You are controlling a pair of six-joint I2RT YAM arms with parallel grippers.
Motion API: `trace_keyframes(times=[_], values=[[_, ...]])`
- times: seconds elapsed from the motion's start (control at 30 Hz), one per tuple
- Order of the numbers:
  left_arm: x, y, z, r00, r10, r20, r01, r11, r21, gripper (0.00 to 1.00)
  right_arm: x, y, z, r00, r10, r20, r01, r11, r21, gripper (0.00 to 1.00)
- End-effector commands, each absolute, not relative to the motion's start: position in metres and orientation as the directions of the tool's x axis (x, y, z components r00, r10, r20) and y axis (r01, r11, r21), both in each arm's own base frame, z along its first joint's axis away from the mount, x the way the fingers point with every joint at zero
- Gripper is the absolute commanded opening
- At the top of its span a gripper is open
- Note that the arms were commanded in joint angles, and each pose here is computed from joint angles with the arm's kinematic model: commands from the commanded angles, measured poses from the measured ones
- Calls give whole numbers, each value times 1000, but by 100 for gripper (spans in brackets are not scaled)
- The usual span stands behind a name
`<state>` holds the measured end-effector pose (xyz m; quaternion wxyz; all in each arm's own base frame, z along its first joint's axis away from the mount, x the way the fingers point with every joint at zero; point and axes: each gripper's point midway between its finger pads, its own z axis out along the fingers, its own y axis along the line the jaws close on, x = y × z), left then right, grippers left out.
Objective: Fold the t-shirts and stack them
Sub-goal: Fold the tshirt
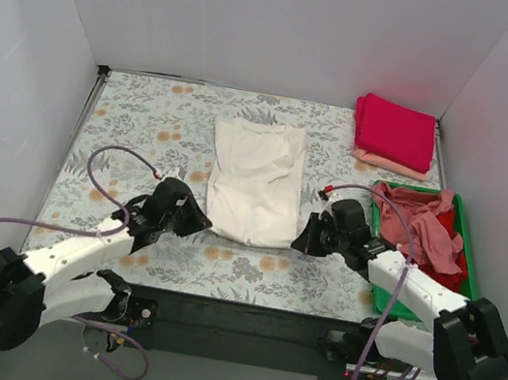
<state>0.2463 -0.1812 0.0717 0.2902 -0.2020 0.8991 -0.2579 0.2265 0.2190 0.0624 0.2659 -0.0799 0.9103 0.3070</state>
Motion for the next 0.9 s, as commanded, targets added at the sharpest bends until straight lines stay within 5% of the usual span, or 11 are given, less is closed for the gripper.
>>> trace_keyframes(times=[0.0,0.2,0.43,0.6,0.87], values=[[209,-175,82,-757,-524,-390,-220,767,-603,0,181,208,59,-875,-52,-482,-326,800,505,1],[164,-198,115,-832,-440,-339,-37,653,-757,0,138,214,96,-863,-74,-500,-393,721,571,1],[158,-201,177,-804,-444,-395,79,579,-812,0,129,220,147,-803,-34,-595,-476,636,607,1],[177,-193,189,-760,-481,-438,41,636,-770,0,139,225,184,-728,-34,-685,-560,606,565,1],[223,-178,216,-606,-620,-498,-58,659,-750,0,191,222,219,-648,38,-760,-500,732,463,1]])
